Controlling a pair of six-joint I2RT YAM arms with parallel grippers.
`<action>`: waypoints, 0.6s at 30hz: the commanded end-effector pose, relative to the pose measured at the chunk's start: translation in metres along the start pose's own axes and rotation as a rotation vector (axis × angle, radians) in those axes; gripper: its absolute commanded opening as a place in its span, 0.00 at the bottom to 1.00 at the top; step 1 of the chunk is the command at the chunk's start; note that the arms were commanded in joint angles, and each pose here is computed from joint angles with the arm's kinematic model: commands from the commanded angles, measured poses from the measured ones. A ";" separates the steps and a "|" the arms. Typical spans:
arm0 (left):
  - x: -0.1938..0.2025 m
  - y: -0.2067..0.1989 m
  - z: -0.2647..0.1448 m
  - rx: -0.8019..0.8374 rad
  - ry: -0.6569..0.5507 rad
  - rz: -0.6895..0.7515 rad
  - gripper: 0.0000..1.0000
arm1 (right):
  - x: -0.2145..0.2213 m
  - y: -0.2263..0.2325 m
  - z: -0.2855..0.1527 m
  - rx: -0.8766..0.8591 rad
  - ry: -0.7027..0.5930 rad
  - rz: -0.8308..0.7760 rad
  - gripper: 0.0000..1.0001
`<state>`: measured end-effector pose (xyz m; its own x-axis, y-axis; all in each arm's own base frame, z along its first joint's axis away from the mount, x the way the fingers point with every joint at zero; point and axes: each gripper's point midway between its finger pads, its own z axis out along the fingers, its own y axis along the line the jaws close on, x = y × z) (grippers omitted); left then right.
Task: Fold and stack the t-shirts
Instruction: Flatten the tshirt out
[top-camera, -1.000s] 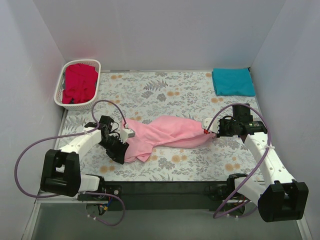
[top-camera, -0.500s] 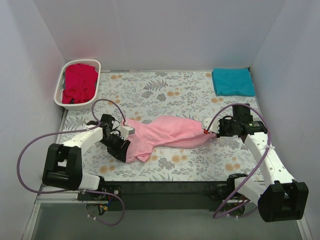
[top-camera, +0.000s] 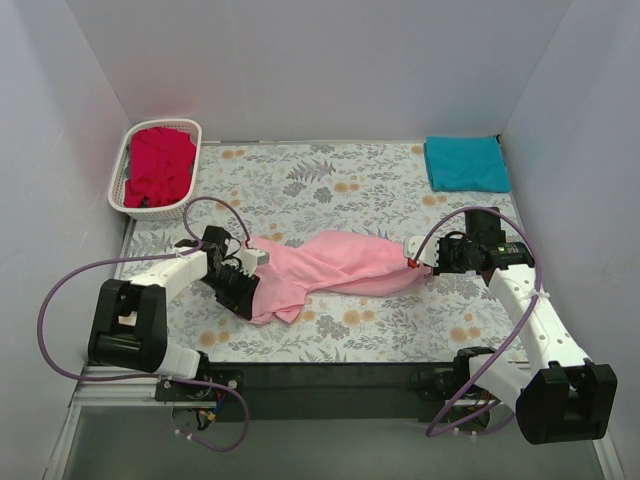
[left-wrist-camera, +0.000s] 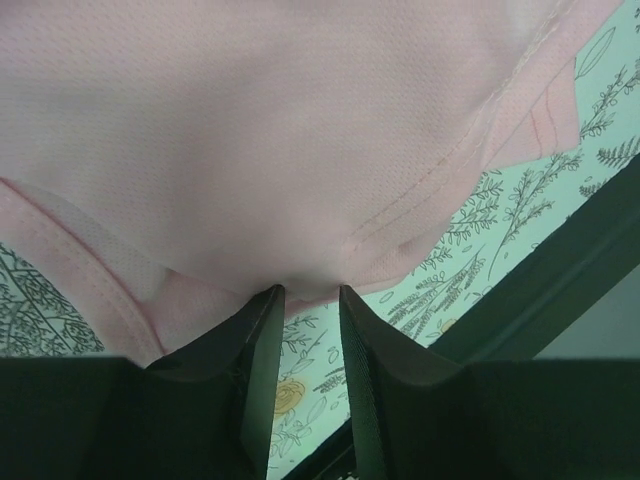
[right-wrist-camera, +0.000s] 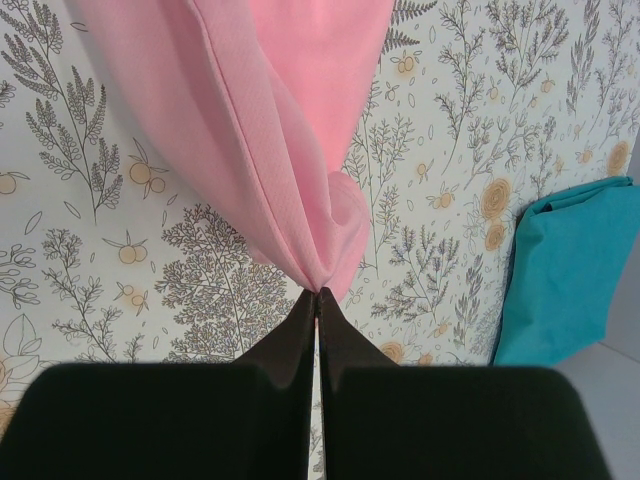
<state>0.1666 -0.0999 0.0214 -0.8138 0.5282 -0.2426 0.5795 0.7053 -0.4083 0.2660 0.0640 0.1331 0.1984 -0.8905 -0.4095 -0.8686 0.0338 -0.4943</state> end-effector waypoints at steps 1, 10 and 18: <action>-0.019 0.005 0.000 -0.020 -0.077 0.011 0.27 | -0.005 -0.003 -0.004 0.010 -0.011 -0.018 0.01; -0.047 0.000 -0.025 -0.048 -0.175 0.042 0.00 | -0.004 -0.002 -0.004 0.008 -0.006 -0.016 0.01; -0.076 0.006 -0.067 -0.140 -0.254 0.058 0.00 | -0.002 -0.012 -0.010 0.032 0.021 0.001 0.01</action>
<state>0.2116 -0.1069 0.0653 -0.7823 0.4719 -0.4067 0.6060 0.7278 -0.3210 0.2662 0.0624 0.1327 0.1906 -0.8944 -0.4047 -0.8688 0.0382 -0.4937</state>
